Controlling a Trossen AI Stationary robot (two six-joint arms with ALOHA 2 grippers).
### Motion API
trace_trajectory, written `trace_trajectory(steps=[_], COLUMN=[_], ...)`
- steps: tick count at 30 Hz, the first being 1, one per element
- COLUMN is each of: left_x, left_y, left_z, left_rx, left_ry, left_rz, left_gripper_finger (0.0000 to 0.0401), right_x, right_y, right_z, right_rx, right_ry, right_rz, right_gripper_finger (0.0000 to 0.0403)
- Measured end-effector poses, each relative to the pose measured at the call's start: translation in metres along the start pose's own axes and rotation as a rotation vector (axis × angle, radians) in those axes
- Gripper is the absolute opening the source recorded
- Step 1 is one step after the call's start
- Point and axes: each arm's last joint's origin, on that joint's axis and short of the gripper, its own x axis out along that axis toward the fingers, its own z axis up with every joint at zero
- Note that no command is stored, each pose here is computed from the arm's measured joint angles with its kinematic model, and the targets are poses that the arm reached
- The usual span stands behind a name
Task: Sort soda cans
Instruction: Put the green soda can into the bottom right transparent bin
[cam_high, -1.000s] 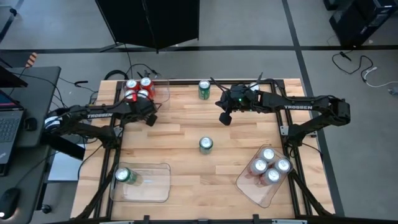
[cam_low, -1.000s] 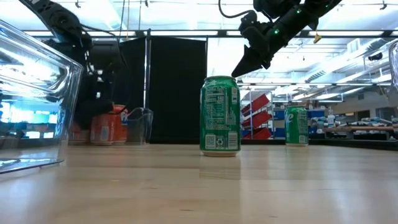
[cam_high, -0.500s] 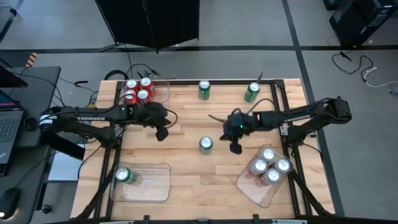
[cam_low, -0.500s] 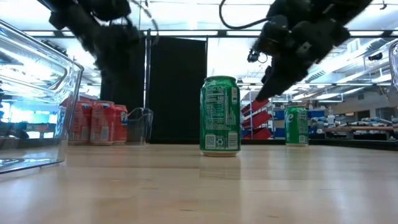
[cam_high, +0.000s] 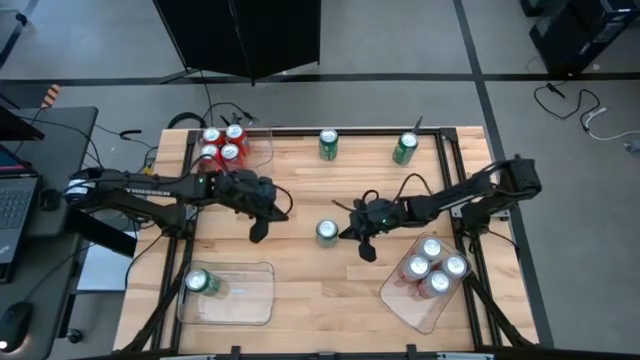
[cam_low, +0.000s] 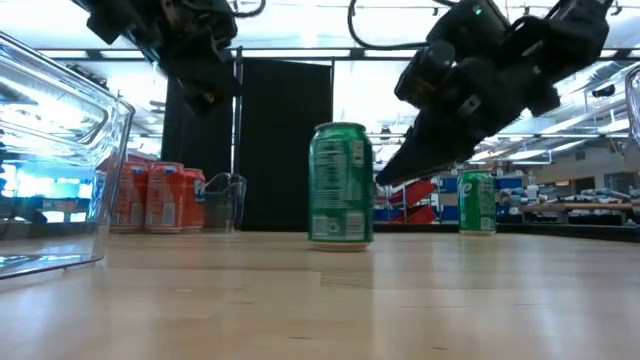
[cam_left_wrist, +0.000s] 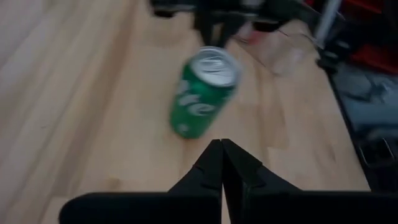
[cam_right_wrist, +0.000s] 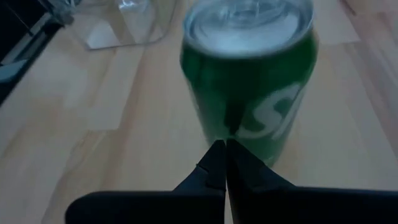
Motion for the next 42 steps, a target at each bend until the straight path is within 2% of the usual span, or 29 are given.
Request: trace_trajectory(steps=[4, 9, 13, 17, 24, 26, 29, 36, 39, 42], left_x=[0.002, 0.003, 0.006, 0.017, 0.044, 0.051, 0.055, 0.058, 0.060, 0.061], left_y=[-0.015, -0.037, -0.054, -0.062, -0.058, -0.055, -0.052, -0.056, -0.051, -0.043], left_z=[-0.004, -0.019, -0.032, -0.043, -0.065, -0.069, -0.067, -0.044, -0.035, -0.031], left_rx=[0.088, 0.115, 0.148, 0.160, 0.159, 0.179, 0.227, 0.406, 0.419, 0.413], left_ry=[0.037, 0.173, 0.272, 0.342, 0.507, 0.528, 0.508, 0.408, 0.345, 0.337], left_rz=[-0.137, -0.327, -0.375, -0.332, -0.247, -0.184, -0.094, 0.011, 0.041, 0.062], left_gripper_finger=[0.0004, 0.0004, 0.0002, 0.0002, 0.0001, 0.0001, 0.0001, 0.0001, 0.0000, 0.0000], right_x=[0.011, 0.013, 0.013, 0.012, 0.011, 0.011, 0.011, 0.011, 0.011, 0.011], right_y=[-0.003, -0.004, -0.004, -0.008, -0.014, -0.015, -0.015, -0.015, -0.015, -0.015], right_z=[-0.002, -0.003, -0.002, -0.001, 0.000, 0.000, 0.000, 0.001, 0.001, 0.001], right_rx=[-0.005, -0.003, -0.010, -0.005, 0.006, 0.008, 0.009, 0.008, 0.008, 0.008], right_ry=[-0.049, -0.052, -0.057, -0.060, -0.065, -0.065, -0.066, -0.069, -0.069, -0.069], right_rz=[0.004, 0.001, 0.001, -0.008, -0.027, -0.029, -0.030, -0.030, -0.030, -0.030], right_gripper_finger=[0.0000, 0.0000, 0.0000, 0.0000, 0.0000, 0.0000, 0.0000, 0.0000, 0.0000, 0.0000])
